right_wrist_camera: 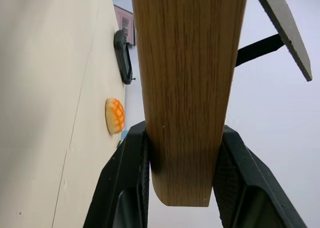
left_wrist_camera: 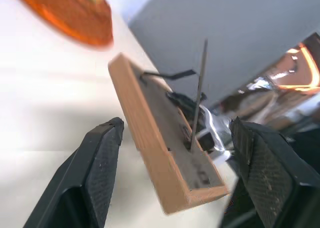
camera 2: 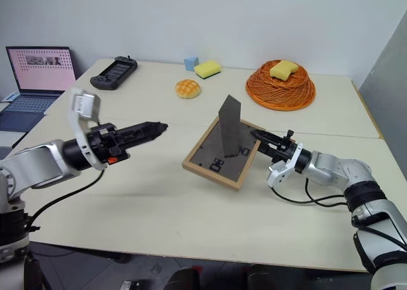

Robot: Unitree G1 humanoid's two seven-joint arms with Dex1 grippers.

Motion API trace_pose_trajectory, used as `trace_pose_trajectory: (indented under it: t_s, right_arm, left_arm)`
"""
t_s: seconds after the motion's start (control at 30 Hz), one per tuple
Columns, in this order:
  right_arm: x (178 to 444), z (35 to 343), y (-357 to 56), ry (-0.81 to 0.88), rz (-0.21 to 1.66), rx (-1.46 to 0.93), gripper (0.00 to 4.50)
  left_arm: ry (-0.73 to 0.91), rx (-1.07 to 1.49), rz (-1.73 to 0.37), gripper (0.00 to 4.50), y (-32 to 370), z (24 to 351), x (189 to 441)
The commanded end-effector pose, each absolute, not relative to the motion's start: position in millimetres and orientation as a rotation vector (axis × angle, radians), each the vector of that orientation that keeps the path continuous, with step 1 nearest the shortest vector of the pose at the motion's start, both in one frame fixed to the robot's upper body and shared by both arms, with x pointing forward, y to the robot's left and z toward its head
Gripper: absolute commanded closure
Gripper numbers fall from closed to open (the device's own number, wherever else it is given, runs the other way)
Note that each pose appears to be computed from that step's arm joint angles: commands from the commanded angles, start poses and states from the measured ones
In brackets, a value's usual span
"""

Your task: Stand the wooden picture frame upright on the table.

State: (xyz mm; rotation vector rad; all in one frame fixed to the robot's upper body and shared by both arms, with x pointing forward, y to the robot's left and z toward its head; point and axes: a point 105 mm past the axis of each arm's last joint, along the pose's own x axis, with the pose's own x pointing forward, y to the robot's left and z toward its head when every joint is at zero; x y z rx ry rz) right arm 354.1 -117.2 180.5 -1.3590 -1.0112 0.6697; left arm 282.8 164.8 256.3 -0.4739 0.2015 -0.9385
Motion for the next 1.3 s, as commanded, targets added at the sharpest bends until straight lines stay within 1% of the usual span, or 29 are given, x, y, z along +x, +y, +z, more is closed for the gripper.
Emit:
trace_pose_trajectory:
  t_s: [0.03,0.17,0.3,0.4,0.57,0.63,0.7,0.8,0.9,1.1,1.3]
  right_arm:
    - [364,237,-111,-1.051,0.539,-1.162,3.01]
    - [383,256,-103,-0.888,0.552,-0.93,3.01]
    - [399,252,-86,-0.623,0.688,-0.589,3.01]
    - [403,241,-73,-0.427,0.802,-0.294,3.01]
    - [396,226,-61,-0.232,0.915,-0.067,3.01]
    - [393,207,-57,-0.123,0.943,0.056,3.01]
    - [392,193,-57,-0.066,0.937,0.114,3.01]
    - [391,181,-58,-0.028,0.919,0.132,3.01]
    - [383,163,-58,0.014,0.915,0.182,3.01]
    - [377,145,-57,0.05,0.886,0.211,3.01]
    - [375,124,-65,0.107,0.849,0.206,3.01]
  left_arm:
    - [0.048,-0.287,-0.924,0.89,157,269,273]
    - [0.032,-0.169,-0.882,0.89,154,252,269]
    - [0.027,-0.114,-0.866,0.89,152,240,265]
    - [0.006,-0.128,-0.848,0.89,152,240,267]
    - [-0.007,-0.123,-0.834,0.89,153,240,269]
    - [-0.013,-0.12,-0.833,0.89,152,242,270]
    - [-0.006,-0.108,-0.837,0.89,151,241,271]
    - [0.004,-0.103,-0.843,0.89,151,239,271]
    - [0.002,-0.106,-0.838,0.89,151,240,273]
    - [-0.004,-0.101,-0.841,0.89,153,247,277]
    - [-0.014,-0.1,-0.838,0.89,157,255,281]
